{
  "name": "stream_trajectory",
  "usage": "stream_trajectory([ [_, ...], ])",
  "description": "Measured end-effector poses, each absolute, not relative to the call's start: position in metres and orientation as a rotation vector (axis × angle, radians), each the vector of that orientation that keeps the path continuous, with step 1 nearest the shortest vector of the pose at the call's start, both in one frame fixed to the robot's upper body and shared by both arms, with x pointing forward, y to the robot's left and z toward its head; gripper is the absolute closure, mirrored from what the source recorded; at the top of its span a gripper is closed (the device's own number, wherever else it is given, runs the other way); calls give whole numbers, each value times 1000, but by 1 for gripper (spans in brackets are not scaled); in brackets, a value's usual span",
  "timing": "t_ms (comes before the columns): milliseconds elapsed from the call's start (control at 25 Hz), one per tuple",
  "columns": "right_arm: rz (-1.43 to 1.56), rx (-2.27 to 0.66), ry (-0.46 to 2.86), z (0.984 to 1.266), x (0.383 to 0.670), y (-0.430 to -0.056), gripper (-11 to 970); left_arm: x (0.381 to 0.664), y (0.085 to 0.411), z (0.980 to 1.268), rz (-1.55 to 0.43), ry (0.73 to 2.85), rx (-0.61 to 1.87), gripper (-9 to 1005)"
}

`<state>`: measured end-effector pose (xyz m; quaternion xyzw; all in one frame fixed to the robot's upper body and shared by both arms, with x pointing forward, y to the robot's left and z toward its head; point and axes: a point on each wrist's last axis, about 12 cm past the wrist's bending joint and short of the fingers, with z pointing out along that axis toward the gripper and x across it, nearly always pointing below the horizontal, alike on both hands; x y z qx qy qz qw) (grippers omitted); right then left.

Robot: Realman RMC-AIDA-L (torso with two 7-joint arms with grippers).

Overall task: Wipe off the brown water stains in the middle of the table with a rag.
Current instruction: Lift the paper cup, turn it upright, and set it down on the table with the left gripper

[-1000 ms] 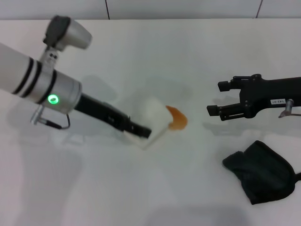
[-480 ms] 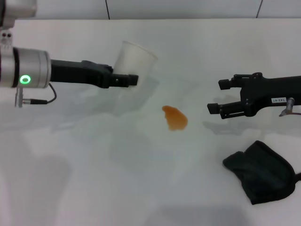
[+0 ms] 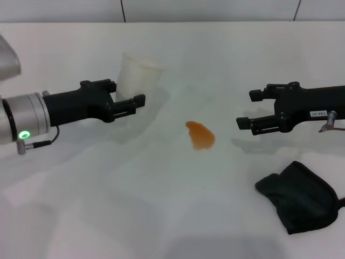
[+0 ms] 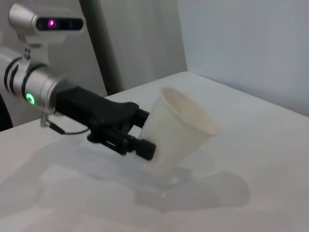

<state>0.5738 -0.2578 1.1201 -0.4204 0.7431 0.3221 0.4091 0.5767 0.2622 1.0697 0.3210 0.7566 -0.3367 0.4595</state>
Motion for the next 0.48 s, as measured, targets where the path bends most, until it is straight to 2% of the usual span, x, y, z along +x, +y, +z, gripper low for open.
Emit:
stream_trajectory([
  [200, 815, -1056, 1875, 1119, 573, -258, 88, 566, 259, 1050, -729, 1800, 816, 379],
  [480, 817, -1054, 1877, 1118, 573, -258, 88, 557, 253, 1039, -645, 1709, 828, 381],
])
